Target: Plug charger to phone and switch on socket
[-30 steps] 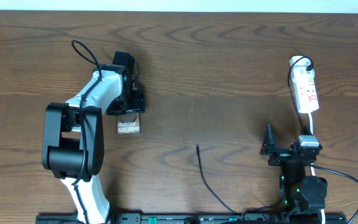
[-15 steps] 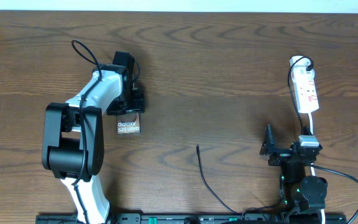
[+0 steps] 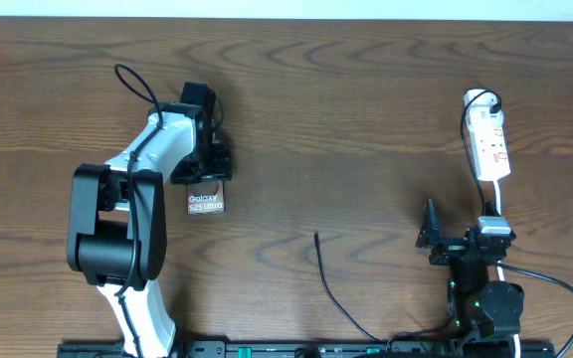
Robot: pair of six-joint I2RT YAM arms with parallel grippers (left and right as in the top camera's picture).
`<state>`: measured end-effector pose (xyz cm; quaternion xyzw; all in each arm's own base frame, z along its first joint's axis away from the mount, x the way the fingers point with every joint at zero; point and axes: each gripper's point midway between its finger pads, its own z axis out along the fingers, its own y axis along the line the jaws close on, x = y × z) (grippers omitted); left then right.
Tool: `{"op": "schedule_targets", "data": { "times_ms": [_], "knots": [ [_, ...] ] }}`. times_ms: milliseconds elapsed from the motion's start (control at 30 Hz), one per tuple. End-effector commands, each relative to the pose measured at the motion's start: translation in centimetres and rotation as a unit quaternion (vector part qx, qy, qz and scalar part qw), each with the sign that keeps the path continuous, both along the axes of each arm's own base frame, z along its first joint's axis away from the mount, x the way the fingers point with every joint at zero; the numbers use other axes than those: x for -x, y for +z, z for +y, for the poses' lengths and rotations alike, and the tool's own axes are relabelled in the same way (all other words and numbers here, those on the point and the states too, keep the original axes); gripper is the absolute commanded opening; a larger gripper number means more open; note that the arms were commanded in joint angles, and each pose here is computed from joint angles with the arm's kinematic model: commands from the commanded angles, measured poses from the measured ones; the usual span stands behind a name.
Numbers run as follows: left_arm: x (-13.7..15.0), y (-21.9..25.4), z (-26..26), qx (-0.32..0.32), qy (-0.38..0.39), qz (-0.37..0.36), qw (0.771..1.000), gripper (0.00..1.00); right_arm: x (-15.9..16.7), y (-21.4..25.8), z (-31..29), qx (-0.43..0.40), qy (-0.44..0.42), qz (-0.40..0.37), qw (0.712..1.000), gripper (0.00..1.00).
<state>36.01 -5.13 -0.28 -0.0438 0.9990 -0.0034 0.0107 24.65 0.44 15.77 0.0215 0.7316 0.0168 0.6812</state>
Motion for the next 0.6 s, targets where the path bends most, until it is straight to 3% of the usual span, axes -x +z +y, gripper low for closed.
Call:
{"op": "schedule_targets", "data": {
  "times_ms": [0, 100, 167, 567],
  "knots": [
    [0.78, -0.61, 0.02, 0.0, 0.004, 0.012, 1.0, 0.3, 0.02, -0.12, 0.24, 0.006, 0.006, 0.002, 1.0, 0.99],
    [0.79, -0.62, 0.02, 0.0, 0.004, 0.012, 1.0, 0.13, 0.02, -0.12, 0.24, 0.006, 0.006, 0.002, 1.0, 0.99],
    [0.78, -0.61, 0.02, -0.001, 0.004, 0.012, 1.0, 0.08, 0.02, -0.12, 0.24, 0.006, 0.006, 0.002, 1.0, 0.99],
    [0.78, -0.61, 0.02, -0.001, 0.004, 0.012, 1.0, 0.07, 0.02, -0.12, 0.24, 0.006, 0.006, 0.002, 1.0, 0.99]
  ]
}}
